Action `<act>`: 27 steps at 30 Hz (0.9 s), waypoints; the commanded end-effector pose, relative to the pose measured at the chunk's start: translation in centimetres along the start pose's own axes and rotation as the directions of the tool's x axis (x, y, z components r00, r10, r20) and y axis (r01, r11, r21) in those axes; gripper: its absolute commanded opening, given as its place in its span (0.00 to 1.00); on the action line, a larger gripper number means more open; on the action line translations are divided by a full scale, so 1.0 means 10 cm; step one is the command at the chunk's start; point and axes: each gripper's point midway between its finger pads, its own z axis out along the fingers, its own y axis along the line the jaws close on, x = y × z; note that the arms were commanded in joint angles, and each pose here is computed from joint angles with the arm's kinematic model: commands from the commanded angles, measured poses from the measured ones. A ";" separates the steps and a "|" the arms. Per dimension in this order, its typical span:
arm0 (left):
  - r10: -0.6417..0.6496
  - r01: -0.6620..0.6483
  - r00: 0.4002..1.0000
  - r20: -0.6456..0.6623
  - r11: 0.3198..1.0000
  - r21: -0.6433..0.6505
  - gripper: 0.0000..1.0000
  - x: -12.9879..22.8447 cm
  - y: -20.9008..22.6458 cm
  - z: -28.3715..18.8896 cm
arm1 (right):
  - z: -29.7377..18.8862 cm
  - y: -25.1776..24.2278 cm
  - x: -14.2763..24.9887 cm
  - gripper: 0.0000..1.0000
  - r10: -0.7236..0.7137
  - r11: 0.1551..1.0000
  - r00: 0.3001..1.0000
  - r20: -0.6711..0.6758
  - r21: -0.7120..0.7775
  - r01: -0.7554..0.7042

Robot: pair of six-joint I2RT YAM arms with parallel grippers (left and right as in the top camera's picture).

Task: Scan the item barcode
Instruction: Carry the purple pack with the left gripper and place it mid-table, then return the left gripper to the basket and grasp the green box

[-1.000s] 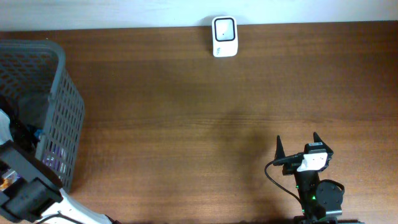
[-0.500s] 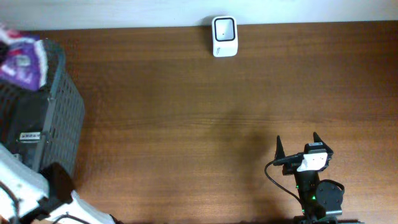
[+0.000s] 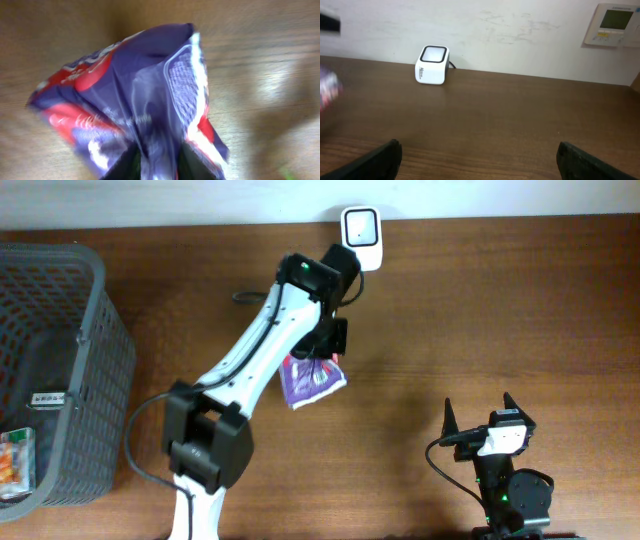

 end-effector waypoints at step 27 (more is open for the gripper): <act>-0.201 0.163 0.627 0.753 0.979 0.125 0.57 -0.47 1.77 -3.15 | 0.00 0.00 0.03 0.98 0.011 1.000 1.000 -0.005 0.002 -0.011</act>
